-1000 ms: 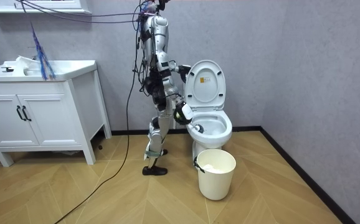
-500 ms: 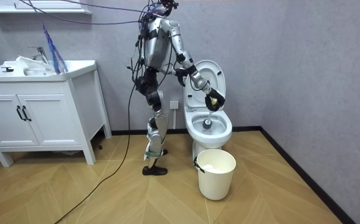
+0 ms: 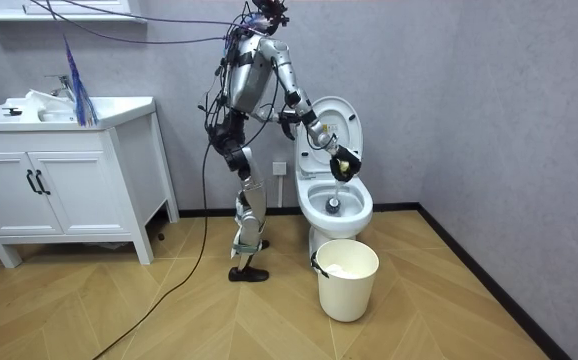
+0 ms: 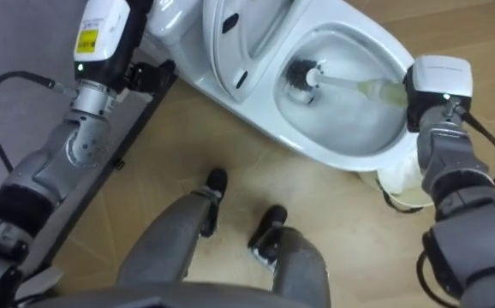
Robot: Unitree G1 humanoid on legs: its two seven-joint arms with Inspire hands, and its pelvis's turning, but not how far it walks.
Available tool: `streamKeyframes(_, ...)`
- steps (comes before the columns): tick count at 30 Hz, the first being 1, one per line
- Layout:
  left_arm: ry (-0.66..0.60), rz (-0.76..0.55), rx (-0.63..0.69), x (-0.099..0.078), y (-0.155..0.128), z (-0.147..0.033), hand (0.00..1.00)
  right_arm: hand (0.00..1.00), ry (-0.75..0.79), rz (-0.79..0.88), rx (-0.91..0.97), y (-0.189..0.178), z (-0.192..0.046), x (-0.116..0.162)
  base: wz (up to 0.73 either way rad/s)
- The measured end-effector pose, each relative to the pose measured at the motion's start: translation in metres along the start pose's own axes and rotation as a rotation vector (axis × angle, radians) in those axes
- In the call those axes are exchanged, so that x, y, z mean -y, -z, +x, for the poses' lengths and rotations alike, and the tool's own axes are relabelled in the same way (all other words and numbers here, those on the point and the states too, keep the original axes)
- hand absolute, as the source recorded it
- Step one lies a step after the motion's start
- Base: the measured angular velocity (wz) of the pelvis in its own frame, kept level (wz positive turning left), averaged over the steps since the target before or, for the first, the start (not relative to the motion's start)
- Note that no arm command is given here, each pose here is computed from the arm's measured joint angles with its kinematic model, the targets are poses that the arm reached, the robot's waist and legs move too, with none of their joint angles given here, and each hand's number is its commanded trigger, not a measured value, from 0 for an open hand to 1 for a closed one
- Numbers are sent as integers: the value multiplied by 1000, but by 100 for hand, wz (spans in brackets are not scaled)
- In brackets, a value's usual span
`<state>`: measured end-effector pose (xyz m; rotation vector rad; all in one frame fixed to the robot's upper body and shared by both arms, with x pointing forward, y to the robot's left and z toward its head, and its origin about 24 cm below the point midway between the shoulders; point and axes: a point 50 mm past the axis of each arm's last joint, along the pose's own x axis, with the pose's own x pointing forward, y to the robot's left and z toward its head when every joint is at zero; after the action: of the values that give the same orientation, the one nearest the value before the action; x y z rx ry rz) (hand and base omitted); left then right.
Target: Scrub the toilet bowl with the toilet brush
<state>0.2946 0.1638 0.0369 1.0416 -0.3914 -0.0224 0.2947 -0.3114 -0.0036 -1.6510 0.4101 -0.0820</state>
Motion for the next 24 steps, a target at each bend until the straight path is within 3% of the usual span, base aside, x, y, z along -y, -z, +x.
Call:
streamKeyframes(6, -13, 16, 5, -1, -1, 3, 0, 100, 7, -110, 12, 8, 1, 4, 1)
streamKeyframes(12, -23, 22, 4, -1, -3, 1, 0, 100, -17, -269, 75, 7, -10, -11, 5)
streamKeyframes(19, 54, 16, -97, 20, 6, -28, 0, 100, -44, -315, 78, 7, -27, -34, 0)
streamKeyframes(24, 52, -48, -171, 24, 11, -38, 0, 100, -64, -222, 15, 15, -30, -38, 0)
